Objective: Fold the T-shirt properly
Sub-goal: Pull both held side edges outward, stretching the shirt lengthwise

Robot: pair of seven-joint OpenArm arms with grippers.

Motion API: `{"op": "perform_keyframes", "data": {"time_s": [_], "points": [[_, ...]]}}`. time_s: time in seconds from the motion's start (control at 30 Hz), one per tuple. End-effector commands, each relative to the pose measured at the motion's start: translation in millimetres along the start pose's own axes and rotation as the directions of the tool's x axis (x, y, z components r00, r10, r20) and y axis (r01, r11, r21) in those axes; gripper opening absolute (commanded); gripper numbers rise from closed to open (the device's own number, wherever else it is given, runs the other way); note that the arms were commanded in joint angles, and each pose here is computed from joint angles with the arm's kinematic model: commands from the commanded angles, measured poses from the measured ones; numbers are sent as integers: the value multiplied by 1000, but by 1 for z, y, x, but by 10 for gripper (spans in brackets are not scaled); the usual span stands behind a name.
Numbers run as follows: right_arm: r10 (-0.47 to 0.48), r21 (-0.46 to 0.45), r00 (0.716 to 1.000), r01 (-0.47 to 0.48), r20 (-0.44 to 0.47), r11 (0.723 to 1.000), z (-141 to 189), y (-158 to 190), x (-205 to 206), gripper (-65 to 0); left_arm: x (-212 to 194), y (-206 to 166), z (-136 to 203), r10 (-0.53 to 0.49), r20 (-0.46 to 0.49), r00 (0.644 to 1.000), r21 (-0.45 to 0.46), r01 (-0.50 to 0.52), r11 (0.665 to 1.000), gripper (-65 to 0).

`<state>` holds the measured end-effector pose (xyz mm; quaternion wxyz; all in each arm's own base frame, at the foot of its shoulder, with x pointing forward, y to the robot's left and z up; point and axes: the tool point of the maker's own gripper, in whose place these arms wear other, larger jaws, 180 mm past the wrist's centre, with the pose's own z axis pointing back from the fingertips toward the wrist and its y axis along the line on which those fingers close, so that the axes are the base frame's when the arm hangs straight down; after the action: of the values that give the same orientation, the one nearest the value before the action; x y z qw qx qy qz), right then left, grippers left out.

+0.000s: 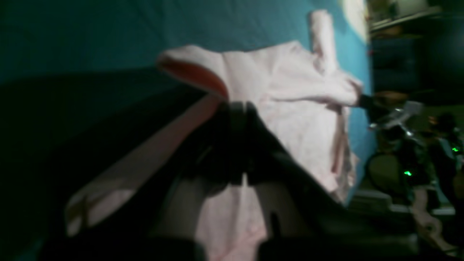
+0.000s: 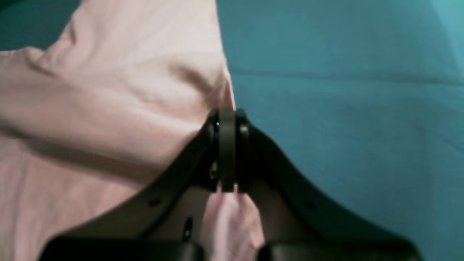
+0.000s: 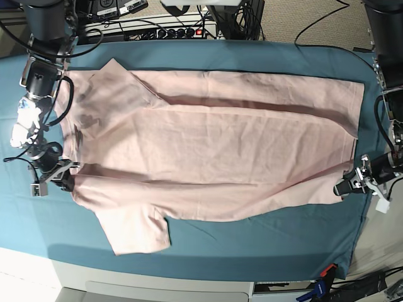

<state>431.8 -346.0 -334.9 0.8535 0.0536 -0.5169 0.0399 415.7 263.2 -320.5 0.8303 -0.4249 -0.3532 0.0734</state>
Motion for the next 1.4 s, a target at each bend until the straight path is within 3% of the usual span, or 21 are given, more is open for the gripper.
{"op": "perform_keyframes", "data": {"time_s": [0.0, 0.1, 0.3, 0.5, 0.73, 1.13, 1.27, 1.37], "points": [[23, -25, 997, -21, 69, 999, 7, -14, 29, -650, 27, -14, 10, -36, 56, 998, -34, 38, 999, -650], [20, -33, 998, -18, 58, 999, 12, -20, 25, -650, 20, -21, 10, -22, 22, 1000, -75, 24, 997, -650], [14, -28, 999, -13, 43, 1000, 19, -19, 13, -650, 1, -15, 17, -25, -77, 997, -58, 21, 998, -650], [72, -17, 996, -72, 43, 997, 28, -10, 12, -650, 0, -4, 32, -15, -70, 997, -24, 13, 1000, -650], [131, -2, 991, -131, 17, 991, 36, 1, 9, -650, 18, -3, 57, 15, 37, 999, -46, -13, 999, -650], [63, 30, 997, -62, -35, 998, 37, 7, -3, -650, -16, 24, 79, 64, -5, 998, 23, -64, 998, -650], [-6, 68, 997, 11, -82, 998, 39, 15, -10, -650, -29, 24, 82, 38, -50, 998, 38, -36, 999, -650], [-7, 76, 997, 13, -78, 997, 44, 18, -10, -650, -33, 22, 83, 8, -67, 998, 44, -5, 999, -650]]}}
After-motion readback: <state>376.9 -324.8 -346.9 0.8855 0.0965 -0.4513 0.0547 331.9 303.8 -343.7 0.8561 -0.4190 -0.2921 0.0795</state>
